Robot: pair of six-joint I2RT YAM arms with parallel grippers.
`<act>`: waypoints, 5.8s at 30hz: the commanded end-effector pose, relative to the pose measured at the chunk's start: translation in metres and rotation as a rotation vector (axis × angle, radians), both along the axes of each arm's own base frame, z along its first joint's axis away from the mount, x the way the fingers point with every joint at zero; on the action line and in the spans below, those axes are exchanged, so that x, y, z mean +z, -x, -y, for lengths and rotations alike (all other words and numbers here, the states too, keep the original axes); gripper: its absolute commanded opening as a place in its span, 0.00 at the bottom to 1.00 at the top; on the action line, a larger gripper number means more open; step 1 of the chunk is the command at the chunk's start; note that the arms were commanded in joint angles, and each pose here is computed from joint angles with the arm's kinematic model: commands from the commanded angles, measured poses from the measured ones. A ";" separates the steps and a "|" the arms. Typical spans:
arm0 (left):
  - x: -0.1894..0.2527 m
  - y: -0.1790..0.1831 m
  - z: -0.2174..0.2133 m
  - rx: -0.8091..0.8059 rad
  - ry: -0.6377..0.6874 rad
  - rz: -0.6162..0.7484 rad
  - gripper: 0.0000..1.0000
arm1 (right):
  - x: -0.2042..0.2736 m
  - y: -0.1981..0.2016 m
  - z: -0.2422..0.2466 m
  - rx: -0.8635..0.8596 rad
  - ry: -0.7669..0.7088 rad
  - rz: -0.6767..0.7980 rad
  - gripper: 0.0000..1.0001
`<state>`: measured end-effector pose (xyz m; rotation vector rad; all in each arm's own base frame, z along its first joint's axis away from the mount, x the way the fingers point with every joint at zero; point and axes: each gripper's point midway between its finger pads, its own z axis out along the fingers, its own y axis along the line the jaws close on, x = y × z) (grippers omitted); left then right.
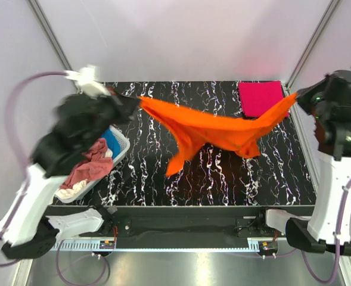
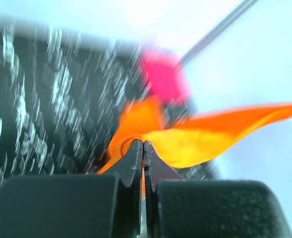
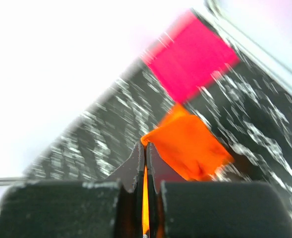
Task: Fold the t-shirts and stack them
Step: Flatten the tshirt out, then fold the tshirt
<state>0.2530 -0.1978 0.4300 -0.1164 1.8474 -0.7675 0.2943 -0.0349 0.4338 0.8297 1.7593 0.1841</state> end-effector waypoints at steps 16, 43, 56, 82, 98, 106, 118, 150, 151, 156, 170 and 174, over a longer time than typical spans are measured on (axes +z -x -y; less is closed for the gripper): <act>0.105 0.110 -0.074 -0.087 0.231 0.255 0.00 | 0.129 0.161 -0.003 -0.047 0.085 0.465 0.00; 0.073 0.057 -0.053 -0.025 0.157 0.261 0.00 | 0.130 0.099 0.004 0.006 0.237 0.350 0.00; 0.085 0.086 -0.063 -0.071 0.221 0.305 0.00 | 0.165 0.152 0.014 -0.079 0.272 0.450 0.00; -0.258 -0.230 -0.067 0.107 -0.043 -0.455 0.00 | -0.186 -0.258 -0.064 0.524 -0.087 0.084 0.00; -0.299 -0.257 -0.084 0.014 0.023 -0.567 0.00 | -0.218 -0.211 -0.002 0.243 -0.115 -0.139 0.00; -0.317 -0.237 -0.093 0.031 -0.022 -0.677 0.00 | -0.244 -0.141 0.004 0.069 -0.205 -0.210 0.00; -0.324 -0.202 -0.097 0.026 -0.094 -0.758 0.00 | -0.292 -0.088 -0.007 0.032 -0.274 -0.264 0.01; -0.362 -0.160 -0.094 0.006 -0.420 -0.922 0.01 | -0.345 -0.019 -0.005 -0.098 -0.312 -0.404 0.14; -0.362 -0.159 -0.093 -0.008 -0.428 -0.920 0.07 | -0.349 -0.016 -0.010 -0.081 -0.334 -0.422 0.24; -0.333 -0.168 -0.093 -0.019 -0.453 -0.868 0.33 | -0.341 -0.008 -0.007 -0.077 -0.295 -0.479 0.41; -0.341 -0.214 -0.030 -0.174 -0.263 -0.818 0.38 | -0.310 -0.143 -0.016 0.399 -0.099 -0.433 0.51; -0.364 -0.219 -0.027 -0.163 -0.262 -0.841 0.38 | -0.319 -0.163 -0.011 0.407 -0.119 -0.440 0.49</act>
